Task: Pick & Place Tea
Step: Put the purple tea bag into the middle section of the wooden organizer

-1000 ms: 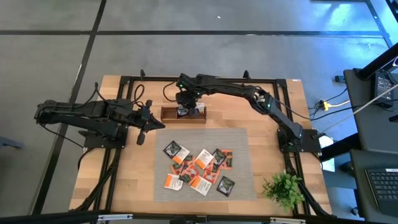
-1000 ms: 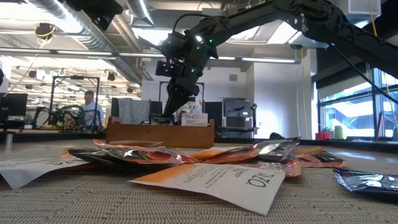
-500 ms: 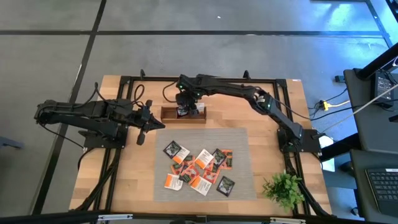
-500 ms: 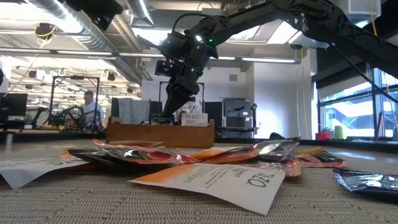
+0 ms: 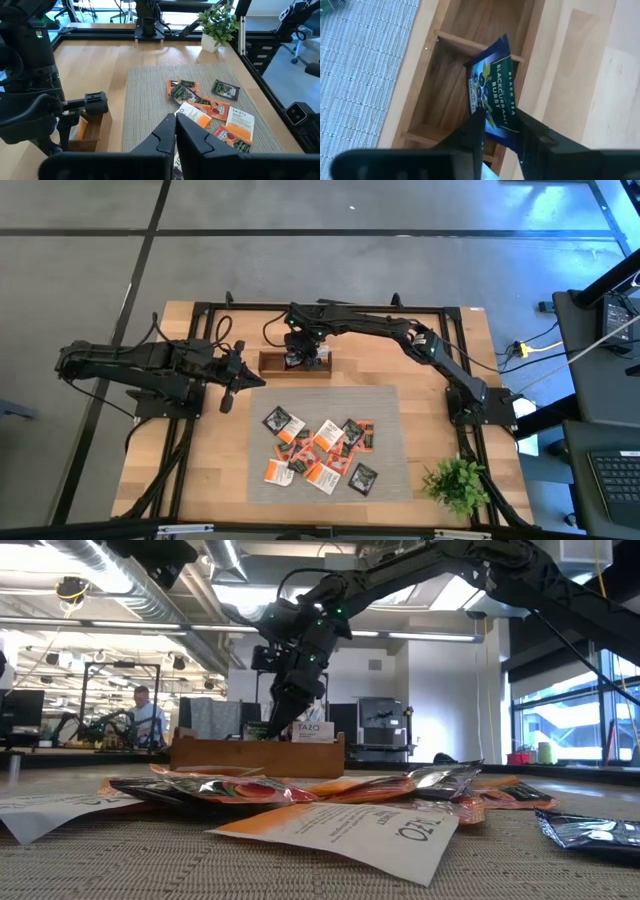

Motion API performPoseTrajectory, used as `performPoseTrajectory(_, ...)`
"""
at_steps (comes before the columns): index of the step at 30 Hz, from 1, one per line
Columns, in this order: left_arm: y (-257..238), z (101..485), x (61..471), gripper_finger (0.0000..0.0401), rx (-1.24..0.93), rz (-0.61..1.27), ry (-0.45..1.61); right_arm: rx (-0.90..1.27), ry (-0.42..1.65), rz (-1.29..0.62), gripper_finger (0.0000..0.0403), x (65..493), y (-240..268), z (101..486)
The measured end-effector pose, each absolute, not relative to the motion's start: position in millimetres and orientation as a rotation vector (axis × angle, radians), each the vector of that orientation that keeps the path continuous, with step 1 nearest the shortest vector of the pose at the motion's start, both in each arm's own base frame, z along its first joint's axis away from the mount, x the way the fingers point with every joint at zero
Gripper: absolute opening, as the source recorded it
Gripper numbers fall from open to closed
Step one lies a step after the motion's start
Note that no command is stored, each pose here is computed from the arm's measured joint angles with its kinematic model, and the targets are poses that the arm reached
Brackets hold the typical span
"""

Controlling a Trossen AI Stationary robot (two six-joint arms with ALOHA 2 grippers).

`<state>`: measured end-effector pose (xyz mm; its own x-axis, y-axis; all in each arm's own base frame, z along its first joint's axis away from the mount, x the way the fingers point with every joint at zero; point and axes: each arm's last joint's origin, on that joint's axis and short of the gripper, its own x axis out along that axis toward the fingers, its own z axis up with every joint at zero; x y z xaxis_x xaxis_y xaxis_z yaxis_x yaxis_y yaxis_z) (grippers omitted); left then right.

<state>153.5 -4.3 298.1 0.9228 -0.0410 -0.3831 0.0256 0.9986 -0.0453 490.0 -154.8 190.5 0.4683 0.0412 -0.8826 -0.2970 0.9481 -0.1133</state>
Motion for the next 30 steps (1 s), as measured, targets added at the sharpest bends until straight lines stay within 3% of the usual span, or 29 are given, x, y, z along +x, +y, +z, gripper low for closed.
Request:
performPoseTrajectory(13,-4.2,298.0,153.5,0.0008,-0.038,-0.033,0.394,-0.132,1.104,0.143,0.0007,487.5,-154.0,189.3)
performPoseTrajectory(30,-4.2,298.0,153.5,0.0009,-0.037,-0.031,0.394,-0.067,1.121,0.107,0.0021,486.2,-153.8,189.2)
